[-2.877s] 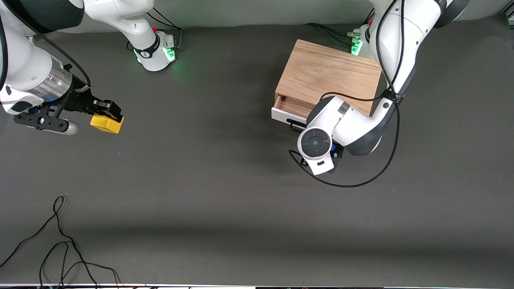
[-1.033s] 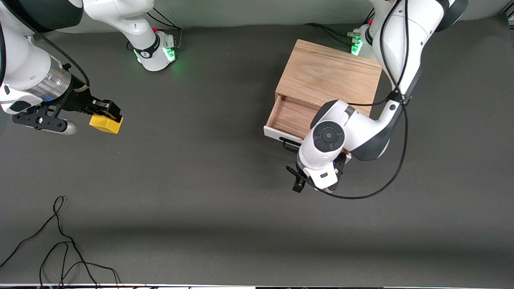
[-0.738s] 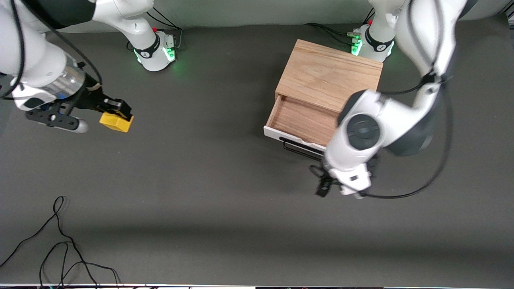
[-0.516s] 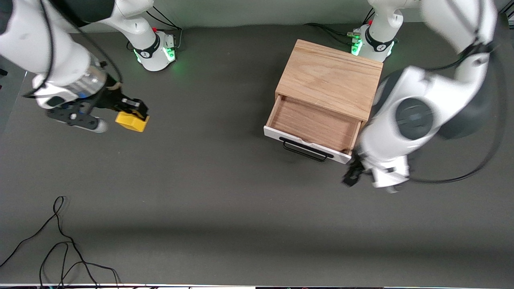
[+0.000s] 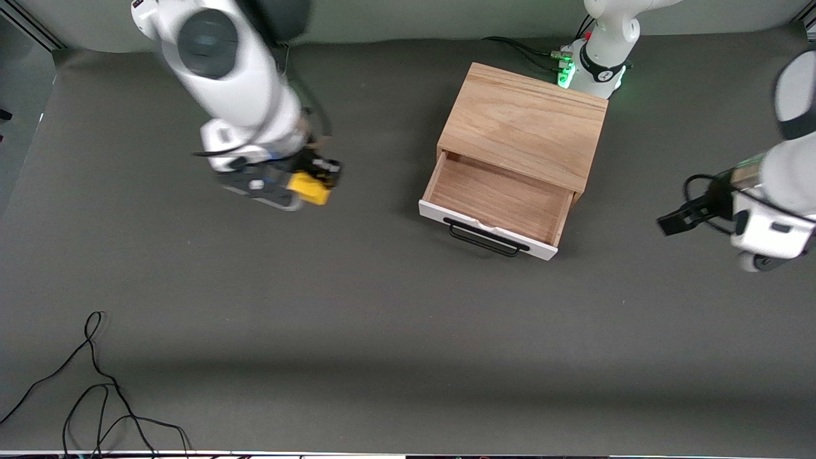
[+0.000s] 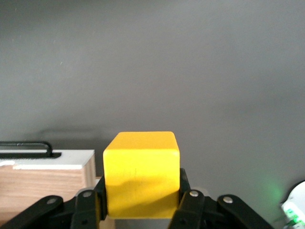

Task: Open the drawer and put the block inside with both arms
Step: 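Move the cube over the open drawer with the right gripper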

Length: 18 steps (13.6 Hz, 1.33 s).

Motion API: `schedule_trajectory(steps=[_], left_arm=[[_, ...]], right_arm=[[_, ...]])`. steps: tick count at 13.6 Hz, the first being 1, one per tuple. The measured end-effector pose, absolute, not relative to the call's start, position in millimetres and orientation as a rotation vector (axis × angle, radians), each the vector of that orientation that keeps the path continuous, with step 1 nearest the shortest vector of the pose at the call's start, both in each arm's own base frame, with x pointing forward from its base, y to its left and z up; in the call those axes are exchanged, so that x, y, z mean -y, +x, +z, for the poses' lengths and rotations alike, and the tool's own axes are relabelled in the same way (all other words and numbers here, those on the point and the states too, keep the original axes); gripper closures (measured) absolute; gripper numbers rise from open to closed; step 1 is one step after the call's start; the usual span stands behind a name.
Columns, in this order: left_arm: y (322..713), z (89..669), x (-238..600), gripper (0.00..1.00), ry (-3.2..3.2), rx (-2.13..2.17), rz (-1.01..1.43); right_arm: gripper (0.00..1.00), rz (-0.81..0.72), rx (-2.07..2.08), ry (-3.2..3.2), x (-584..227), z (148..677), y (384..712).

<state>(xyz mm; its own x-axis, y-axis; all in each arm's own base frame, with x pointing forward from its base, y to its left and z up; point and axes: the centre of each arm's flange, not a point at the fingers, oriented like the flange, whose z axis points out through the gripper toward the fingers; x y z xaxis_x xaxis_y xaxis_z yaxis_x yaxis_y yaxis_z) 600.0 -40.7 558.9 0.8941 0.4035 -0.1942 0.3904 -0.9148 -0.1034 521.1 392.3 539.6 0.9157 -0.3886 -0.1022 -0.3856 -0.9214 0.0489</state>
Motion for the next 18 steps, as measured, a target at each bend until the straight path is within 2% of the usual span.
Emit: schedule_trajectory(steps=[4,9,15,18], left_arm=[[573,559,-2,0.0,-3.076,0.368,0.322],[543,561,23,0.0,-3.054,0.28,0.19],[543,566,15,0.0,-3.073,0.115,0.144],[544,571,24,0.0,-3.084,0.057,0.112]], right_arm=[[0.45,-0.194,0.633,3.015,-478,482,508],[0.45,-0.155,0.814,3.061,-555,418,494],[0.45,-0.185,0.806,3.111,-593,364,480],[0.45,-0.202,0.801,3.097,-612,337,461]])
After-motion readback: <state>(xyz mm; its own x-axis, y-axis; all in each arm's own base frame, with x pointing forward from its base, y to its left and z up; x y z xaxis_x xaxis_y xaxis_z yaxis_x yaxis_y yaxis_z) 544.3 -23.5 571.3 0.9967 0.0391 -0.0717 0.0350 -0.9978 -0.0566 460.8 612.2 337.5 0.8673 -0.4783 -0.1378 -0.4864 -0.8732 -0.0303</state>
